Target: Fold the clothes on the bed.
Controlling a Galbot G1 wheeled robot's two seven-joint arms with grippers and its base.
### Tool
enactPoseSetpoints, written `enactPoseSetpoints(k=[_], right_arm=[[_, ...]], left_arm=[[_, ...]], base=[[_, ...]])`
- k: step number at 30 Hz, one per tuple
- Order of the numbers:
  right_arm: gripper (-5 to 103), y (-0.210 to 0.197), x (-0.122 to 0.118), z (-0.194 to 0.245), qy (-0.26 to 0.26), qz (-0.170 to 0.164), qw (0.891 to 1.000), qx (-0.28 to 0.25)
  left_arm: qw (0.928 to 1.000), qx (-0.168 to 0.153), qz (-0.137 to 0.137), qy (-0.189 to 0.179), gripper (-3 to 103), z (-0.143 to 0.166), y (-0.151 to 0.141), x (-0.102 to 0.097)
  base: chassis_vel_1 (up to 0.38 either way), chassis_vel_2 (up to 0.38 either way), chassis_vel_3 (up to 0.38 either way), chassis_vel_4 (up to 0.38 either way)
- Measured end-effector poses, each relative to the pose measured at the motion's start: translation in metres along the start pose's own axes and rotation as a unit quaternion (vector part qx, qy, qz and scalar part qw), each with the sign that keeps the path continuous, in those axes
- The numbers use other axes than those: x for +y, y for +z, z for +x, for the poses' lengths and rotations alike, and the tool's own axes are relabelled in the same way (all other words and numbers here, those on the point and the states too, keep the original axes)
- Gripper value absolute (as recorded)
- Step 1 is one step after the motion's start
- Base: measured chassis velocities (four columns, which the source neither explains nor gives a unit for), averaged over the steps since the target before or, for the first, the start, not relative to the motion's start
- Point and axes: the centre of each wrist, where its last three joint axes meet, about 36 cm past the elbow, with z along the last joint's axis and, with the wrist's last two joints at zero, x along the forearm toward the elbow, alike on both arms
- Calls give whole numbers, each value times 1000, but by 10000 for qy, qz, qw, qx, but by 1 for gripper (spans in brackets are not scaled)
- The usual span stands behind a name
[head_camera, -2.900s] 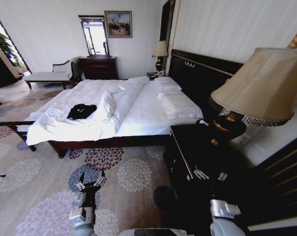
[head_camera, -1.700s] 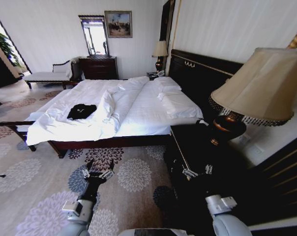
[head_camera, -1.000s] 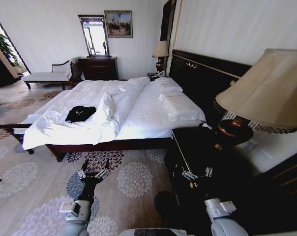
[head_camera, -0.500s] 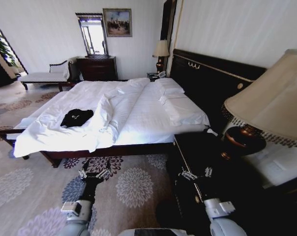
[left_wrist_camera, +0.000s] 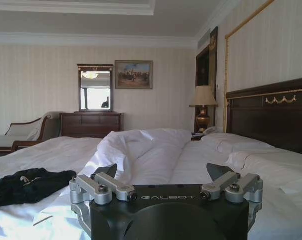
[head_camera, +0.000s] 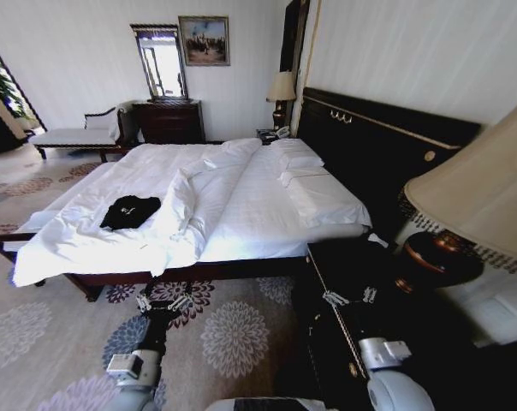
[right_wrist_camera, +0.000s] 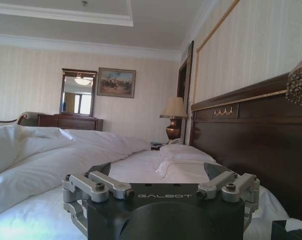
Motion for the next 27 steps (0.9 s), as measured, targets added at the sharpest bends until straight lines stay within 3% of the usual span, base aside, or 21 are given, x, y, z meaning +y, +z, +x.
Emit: enactPoseSetpoints(k=[27], right_arm=[[100, 5, 4, 11, 100, -12, 9999, 99]], left_arm=[[9998, -153, 76, -29, 100, 3, -2, 1]], base=[[-170, 173, 165, -175]])
